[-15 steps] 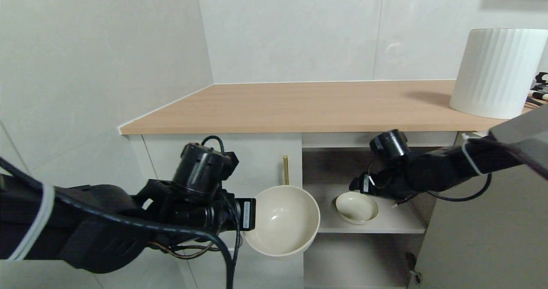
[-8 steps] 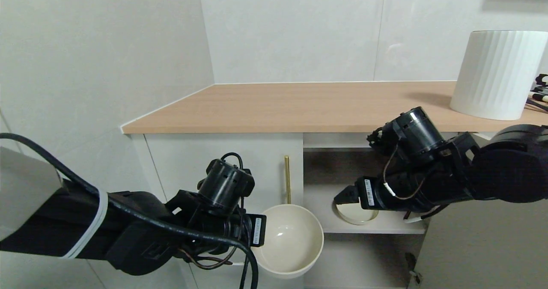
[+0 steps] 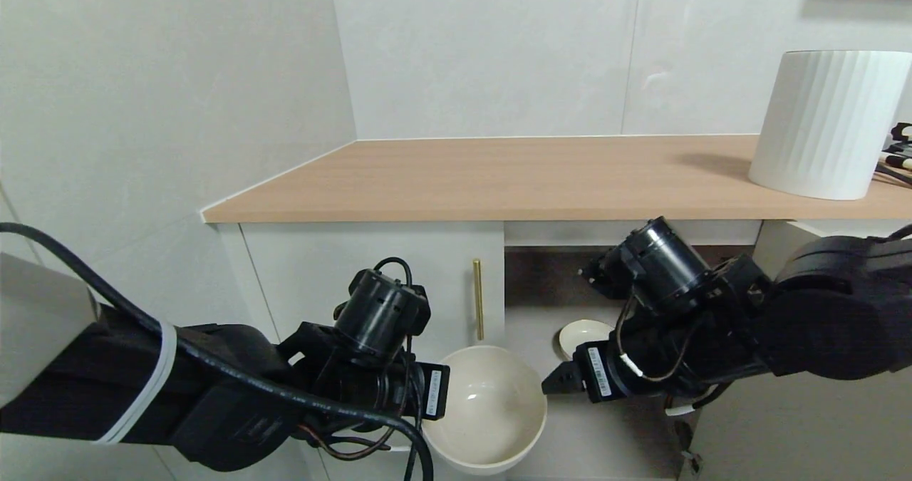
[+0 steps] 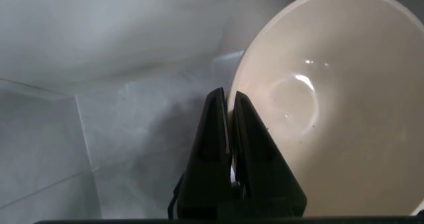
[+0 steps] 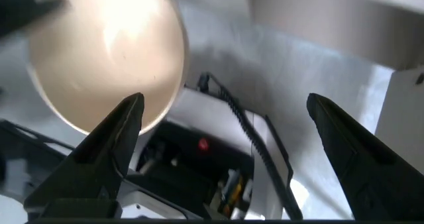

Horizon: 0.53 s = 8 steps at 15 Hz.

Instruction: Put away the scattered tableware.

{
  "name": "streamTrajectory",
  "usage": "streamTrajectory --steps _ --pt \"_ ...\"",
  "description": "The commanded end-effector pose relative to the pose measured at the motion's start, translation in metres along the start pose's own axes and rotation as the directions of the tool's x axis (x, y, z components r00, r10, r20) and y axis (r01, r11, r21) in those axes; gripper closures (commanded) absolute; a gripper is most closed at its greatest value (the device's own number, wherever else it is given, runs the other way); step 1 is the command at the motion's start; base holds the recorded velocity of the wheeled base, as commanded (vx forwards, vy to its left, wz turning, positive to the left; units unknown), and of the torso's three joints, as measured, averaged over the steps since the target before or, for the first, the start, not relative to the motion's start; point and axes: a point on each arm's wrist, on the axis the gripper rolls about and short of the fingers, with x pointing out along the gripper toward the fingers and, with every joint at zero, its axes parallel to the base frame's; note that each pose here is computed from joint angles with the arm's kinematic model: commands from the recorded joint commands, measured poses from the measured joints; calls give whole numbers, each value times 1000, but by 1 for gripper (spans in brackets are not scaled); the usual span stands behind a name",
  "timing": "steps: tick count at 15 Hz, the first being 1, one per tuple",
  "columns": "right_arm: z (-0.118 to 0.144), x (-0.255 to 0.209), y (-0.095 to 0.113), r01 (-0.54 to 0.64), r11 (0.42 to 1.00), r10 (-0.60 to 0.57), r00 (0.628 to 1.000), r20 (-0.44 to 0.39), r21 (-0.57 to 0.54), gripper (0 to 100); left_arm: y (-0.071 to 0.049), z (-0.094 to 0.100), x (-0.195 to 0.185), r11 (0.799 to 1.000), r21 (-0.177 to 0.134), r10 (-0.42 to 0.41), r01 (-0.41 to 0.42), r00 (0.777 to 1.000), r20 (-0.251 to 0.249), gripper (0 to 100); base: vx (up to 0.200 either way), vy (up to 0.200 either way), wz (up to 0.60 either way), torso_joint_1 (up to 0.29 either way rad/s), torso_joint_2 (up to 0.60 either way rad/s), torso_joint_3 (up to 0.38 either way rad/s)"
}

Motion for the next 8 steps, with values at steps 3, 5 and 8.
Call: streamTrajectory --steps 3,5,8 --pt "-9 34 6 28 999 -29 996 -85 -17 0 -7 -1 -8 1000 15 -24 24 1000 14 100 0 0 0 0 0 0" --pt "-8 37 7 27 1000 -28 997 -78 -16 0 -10 -5 -8 999 28 -30 30 1000 4 100 0 0 0 0 0 0" --pt "-7 37 7 26 1000 -26 997 -71 -6 0 -10 -5 -7 999 30 -30 30 1000 1 100 0 0 0 0 0 0"
